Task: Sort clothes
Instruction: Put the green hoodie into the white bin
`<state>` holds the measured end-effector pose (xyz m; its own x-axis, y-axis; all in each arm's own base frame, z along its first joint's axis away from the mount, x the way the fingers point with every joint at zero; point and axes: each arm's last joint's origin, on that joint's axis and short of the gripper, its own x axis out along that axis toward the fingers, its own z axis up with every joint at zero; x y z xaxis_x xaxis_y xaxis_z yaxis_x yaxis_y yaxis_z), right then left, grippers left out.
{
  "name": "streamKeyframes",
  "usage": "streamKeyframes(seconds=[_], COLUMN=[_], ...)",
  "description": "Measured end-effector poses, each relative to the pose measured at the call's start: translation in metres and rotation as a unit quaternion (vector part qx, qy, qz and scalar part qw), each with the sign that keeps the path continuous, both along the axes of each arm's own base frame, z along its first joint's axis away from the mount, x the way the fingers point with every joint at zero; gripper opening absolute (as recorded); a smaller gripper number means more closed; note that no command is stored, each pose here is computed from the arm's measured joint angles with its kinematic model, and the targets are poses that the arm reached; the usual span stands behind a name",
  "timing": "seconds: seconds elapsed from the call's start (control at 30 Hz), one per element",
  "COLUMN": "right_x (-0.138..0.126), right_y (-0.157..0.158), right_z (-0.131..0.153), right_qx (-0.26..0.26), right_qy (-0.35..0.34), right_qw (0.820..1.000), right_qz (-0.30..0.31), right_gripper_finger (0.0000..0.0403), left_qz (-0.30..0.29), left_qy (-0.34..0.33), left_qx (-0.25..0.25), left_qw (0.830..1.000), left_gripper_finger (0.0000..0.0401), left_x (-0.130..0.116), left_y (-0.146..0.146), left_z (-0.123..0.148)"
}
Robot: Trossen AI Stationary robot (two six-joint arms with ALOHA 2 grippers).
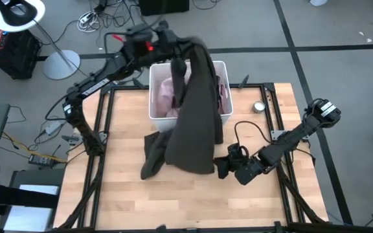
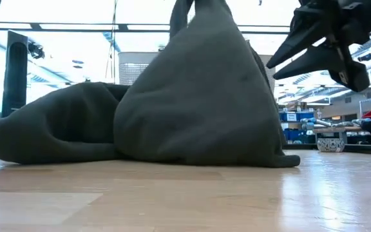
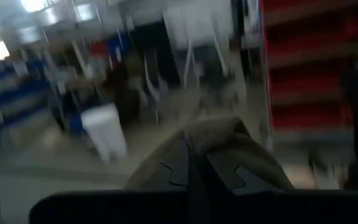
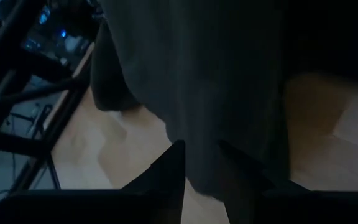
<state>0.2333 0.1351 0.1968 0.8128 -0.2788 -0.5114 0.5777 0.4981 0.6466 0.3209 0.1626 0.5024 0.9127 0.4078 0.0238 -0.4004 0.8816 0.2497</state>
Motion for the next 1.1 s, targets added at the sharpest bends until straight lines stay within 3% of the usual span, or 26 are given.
streamKeyframes(seconds=[0.13, 0.3, 0.63, 0.77, 1.0, 1.1], right_x=[0.003, 0.004, 0.009, 0.009, 0.01, 0.01], right_y=[-0.004, -0.007, -0.016, -0.016, -0.016, -0.016], right_z=[0.001, 0.001, 0.001, 0.002, 0.002, 0.003], right_qx=[0.01, 0.011, 0.015, 0.018, 0.025, 0.028], right_qy=[-0.009, -0.018, -0.022, -0.026, -0.033, -0.037], right_qw=[1.0, 0.999, 0.998, 0.997, 0.997, 0.997], right_qz=[-0.017, -0.038, -0.062, -0.065, -0.067, -0.067], right_gripper_finger=[0.0089, 0.0089, 0.0089, 0.0089, 0.0089, 0.0089], left_qz=[0.019, 0.036, 0.019, 0.015, 0.02, 0.019], left_qy=[0.111, 0.23, 0.331, 0.357, 0.44, 0.453], left_qx=[-0.06, -0.139, -0.223, -0.256, -0.306, -0.312], left_qw=[0.992, 0.963, 0.916, 0.898, 0.844, 0.835], left_gripper_finger=[0.0019, 0.0019, 0.0028, 0.0054, 0.0129, 0.0156], left_x=[0.006, 0.017, 0.049, 0.057, 0.068, 0.069], left_y=[0.02, 0.038, 0.055, 0.061, 0.068, 0.068], left_z=[-0.035, -0.082, -0.151, -0.175, -0.228, -0.236])
